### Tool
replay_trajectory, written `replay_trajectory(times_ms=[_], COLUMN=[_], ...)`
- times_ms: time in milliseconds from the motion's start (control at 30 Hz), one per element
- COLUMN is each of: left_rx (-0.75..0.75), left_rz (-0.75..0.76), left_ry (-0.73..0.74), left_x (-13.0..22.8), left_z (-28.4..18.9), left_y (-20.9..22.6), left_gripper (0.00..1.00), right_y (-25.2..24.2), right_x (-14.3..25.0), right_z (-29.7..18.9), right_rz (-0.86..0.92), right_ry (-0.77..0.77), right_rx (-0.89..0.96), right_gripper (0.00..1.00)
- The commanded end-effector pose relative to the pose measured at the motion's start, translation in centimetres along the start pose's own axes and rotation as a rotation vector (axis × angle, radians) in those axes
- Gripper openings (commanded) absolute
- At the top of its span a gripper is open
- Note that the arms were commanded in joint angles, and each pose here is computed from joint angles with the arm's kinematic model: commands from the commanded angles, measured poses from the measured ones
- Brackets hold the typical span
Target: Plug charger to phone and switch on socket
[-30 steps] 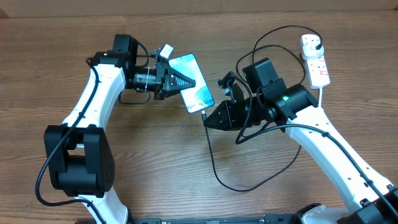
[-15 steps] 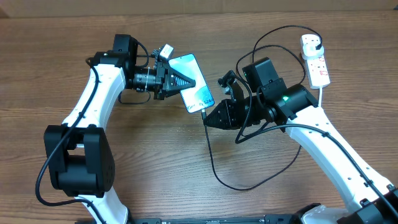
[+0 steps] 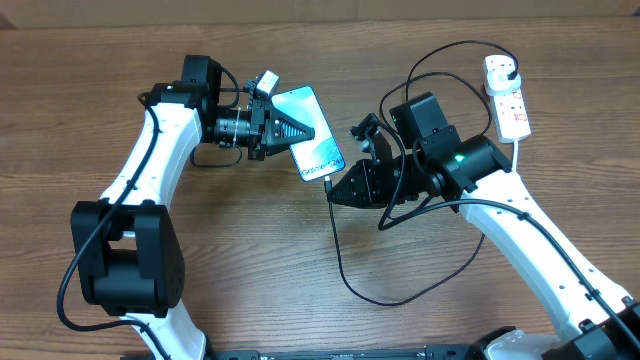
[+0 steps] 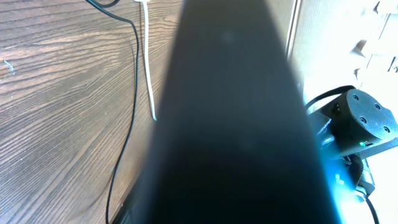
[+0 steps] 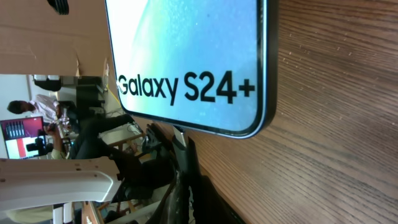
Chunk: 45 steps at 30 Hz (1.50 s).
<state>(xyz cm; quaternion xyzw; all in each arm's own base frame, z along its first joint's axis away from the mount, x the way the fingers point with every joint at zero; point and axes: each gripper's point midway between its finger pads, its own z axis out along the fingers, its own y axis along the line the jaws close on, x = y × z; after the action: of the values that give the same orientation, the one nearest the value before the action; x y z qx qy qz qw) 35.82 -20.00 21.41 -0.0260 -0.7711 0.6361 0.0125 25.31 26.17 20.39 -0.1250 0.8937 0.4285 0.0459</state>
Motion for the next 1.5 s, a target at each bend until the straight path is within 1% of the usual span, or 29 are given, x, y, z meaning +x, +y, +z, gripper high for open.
replay_trajectory(times_ms=[0,833,1000,1467], left_rx=[0.057,0.059,0.120,0.080], left_rz=[0.038,0.072,0.123,0.135], left_ry=[0.012,0.011,0.016,0.011], left_x=[0.2,0.2,0.4,0.3], left_z=[0.1,0.1,0.0,0.1], left_y=[-1.5,-1.5,-2.5,-1.8], left_gripper=[0.04,0.04,0.04,0.04], right_y=[1.6,1.4,1.4,1.6], right_x=[-0.4,0.0,0.0,0.0], right_z=[-0.8,-0.8,-0.8,-0.8], right_rz=[-0.036,-0.019,0.008,0.084], right_ry=[-0.022,-0.007,-0.007,-0.001], right_rx=[-0.033,-0.028,-0.028,-0.039], right_gripper=[0.04,0.05,0.06,0.05])
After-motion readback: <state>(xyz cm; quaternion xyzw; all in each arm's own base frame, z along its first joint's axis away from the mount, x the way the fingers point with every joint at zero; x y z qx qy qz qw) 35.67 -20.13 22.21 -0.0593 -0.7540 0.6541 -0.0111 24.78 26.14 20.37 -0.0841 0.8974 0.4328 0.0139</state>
